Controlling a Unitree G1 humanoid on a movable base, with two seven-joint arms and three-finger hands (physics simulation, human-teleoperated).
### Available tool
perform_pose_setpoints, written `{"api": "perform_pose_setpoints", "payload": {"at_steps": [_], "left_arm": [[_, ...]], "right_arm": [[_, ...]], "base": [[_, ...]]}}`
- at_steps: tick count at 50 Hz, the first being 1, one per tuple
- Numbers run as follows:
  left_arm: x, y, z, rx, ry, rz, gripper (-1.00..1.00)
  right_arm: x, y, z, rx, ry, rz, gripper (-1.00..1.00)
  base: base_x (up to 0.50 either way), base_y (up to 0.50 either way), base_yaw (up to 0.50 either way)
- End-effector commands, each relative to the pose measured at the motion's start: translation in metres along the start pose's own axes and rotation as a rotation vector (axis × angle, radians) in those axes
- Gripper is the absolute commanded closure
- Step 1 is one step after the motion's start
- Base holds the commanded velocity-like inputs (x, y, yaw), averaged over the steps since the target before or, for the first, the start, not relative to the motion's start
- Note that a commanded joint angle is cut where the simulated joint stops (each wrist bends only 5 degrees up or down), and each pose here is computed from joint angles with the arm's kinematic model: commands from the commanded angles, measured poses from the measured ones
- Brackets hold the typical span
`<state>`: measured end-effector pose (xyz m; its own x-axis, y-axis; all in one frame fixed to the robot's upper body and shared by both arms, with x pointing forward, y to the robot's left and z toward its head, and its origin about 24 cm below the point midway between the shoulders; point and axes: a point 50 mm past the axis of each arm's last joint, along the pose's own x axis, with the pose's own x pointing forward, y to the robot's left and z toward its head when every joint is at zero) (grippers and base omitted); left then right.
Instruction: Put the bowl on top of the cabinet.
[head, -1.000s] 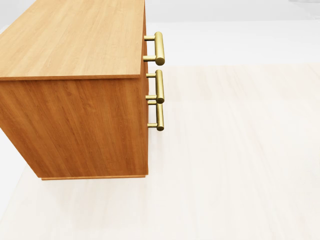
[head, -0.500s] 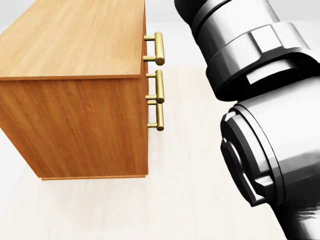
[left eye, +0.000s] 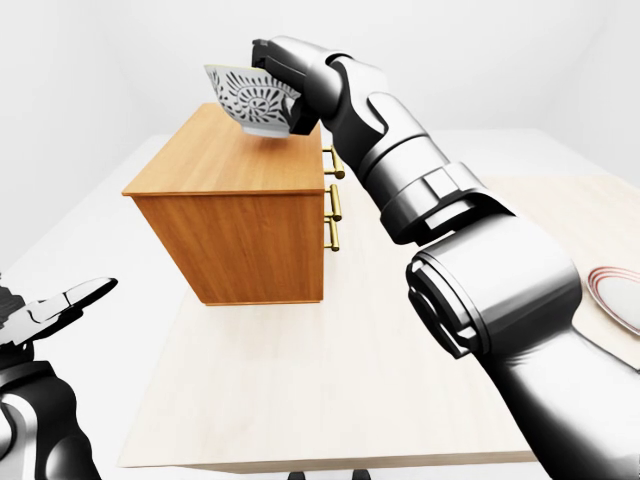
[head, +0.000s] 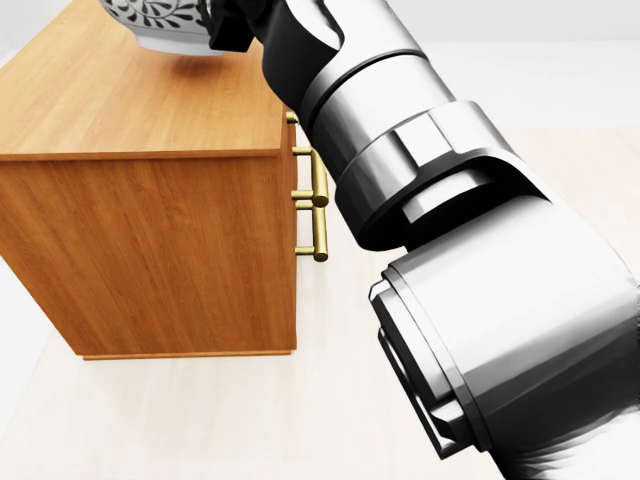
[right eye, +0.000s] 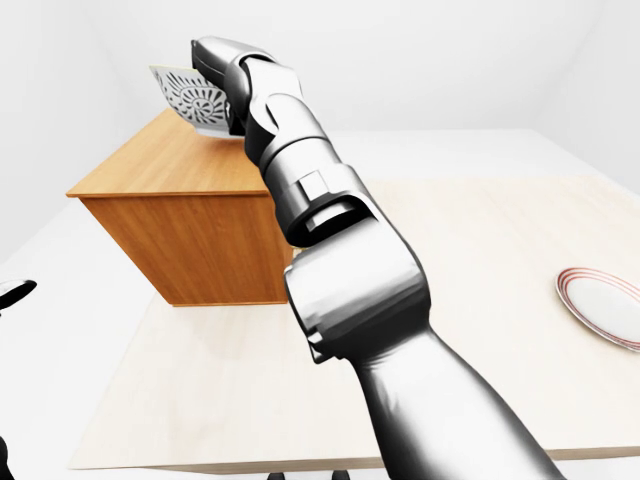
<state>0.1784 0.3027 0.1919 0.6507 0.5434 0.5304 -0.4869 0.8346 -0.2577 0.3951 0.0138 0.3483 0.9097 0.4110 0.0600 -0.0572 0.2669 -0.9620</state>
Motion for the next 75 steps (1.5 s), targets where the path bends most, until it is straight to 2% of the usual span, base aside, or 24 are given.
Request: {"api": "perform_pose_setpoints", "payload": {"at_steps": [1,11,34,36,38,39,42,43,44,48,54,57,59,60,66,75], "left_arm": [[0.0,0.0,-0.001,-0.001,0.004,0.0,-1.0],[0.0,-0.001,0.001,-0.003,-0.004,0.0,-1.0],[-0.001,-0.001,0.002,-0.004,-0.006,-0.002,-1.0],[0.0,0.0,0.002,-0.005,-0.007,-0.001,-1.0],[0.0,-0.001,0.002,-0.005,-0.007,-0.002,-1.0],[0.0,-0.001,0.002,-0.004,-0.006,-0.004,-1.0],[0.0,-0.002,0.001,-0.004,-0.005,-0.005,-1.0],[0.0,-0.001,0.001,-0.003,-0.005,-0.005,-1.0],[0.0,-0.001,0.001,-0.003,-0.005,-0.005,-1.0],[0.0,-0.001,0.002,-0.004,-0.007,-0.006,-1.0],[0.0,-0.001,-0.001,-0.003,0.002,-0.004,-1.0],[0.0,-0.001,-0.001,-0.002,0.004,-0.004,-1.0],[0.0,-0.001,-0.001,-0.002,0.004,-0.005,-1.0],[0.0,-0.001,-0.001,-0.002,0.005,-0.005,-1.0],[-0.001,-0.001,-0.002,-0.002,0.007,-0.007,-1.0],[-0.001,-0.001,0.001,-0.005,-0.002,-0.006,-1.0]], "right_arm": [[0.003,0.017,0.0,0.051,-0.015,0.032,1.0],[0.005,0.039,-0.005,0.051,-0.001,0.103,1.0],[0.006,0.048,-0.012,0.008,0.024,0.121,1.0],[0.005,0.047,-0.014,0.008,0.03,0.108,0.53],[0.005,0.048,-0.019,0.003,0.041,0.111,0.35],[0.005,0.049,-0.02,0.002,0.045,0.11,0.18],[0.005,0.049,-0.021,0.003,0.047,0.11,0.15],[0.005,0.049,-0.022,0.001,0.049,0.105,-0.29],[0.005,0.047,-0.021,0.002,0.048,0.097,-1.0],[0.005,0.041,-0.017,0.001,0.039,0.064,-1.0],[0.002,0.006,-0.006,0.031,0.006,-0.172,-1.0],[-0.002,-0.013,0.007,0.063,-0.03,-0.26,-1.0],[-0.003,-0.018,0.012,0.077,-0.042,-0.278,-1.0],[-0.011,-0.044,0.033,0.092,-0.1,-0.355,-1.0],[-0.044,-0.109,0.085,0.111,-0.247,-0.579,-1.0],[-0.05,-0.109,0.1,0.16,-0.311,-0.626,-1.0]], "base": [[0.0,0.0,0.0],[0.0,0.0,0.0],[0.0,0.0,0.0],[0.01,0.0,0.0],[0.0,0.0,0.0],[0.0,0.0,0.0],[0.0,0.0,0.0],[0.0,0.0,0.0],[0.0,0.0,0.0],[0.0,0.0,0.0],[0.0,0.0,0.0],[0.0,0.0,0.0],[0.0,0.0,0.0],[0.0,0.0,0.0],[0.0,0.0,0.0],[0.0,0.0,0.0]]}}
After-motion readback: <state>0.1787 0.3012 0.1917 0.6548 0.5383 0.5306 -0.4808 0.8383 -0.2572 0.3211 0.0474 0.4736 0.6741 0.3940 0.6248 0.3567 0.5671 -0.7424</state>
